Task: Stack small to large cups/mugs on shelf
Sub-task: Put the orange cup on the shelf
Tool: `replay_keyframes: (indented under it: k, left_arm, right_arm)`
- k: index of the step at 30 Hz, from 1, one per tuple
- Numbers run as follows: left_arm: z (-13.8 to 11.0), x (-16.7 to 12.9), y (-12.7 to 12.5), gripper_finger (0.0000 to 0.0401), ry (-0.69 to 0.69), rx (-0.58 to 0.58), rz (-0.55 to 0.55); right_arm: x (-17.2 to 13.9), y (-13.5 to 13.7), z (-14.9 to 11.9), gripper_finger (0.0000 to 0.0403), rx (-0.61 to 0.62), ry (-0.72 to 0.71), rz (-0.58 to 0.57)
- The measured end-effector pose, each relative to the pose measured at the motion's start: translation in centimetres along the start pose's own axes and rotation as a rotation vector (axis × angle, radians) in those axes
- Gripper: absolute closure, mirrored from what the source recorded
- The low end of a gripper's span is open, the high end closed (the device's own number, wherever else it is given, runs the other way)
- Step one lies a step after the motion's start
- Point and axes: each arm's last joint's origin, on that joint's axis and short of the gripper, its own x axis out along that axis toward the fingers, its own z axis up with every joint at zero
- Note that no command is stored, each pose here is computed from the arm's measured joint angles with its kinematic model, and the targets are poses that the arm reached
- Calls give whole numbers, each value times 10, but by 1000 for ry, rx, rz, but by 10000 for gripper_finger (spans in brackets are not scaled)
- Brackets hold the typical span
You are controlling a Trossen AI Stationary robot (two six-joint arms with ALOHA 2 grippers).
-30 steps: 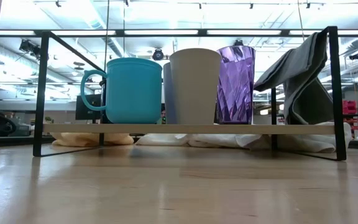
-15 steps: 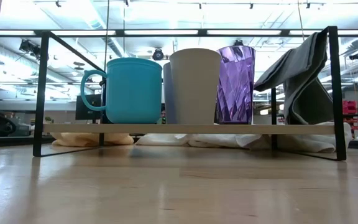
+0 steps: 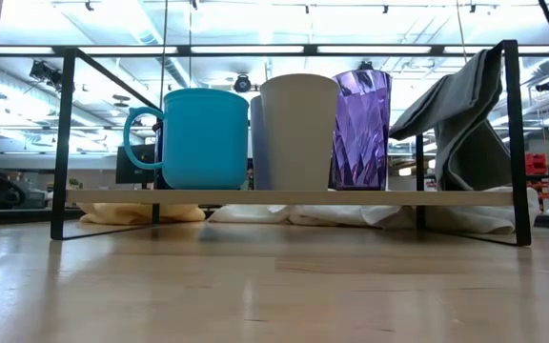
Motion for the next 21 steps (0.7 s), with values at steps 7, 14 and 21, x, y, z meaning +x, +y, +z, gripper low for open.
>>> replay_keyframes:
  k: [7, 14, 21]
  left_arm:
    - [1, -12, 14, 279, -33, -19, 4]
    - [1, -17, 14, 276, -35, -44, -42]
    - [-5, -24, -16, 285, 7, -34, -215]
  right_arm:
    - [60, -12, -19, 195, 39, 39, 107]
    - [91, -24, -39, 195, 65, 129, 105]
    - [37, -24, -20, 211, -16, 122, -93]
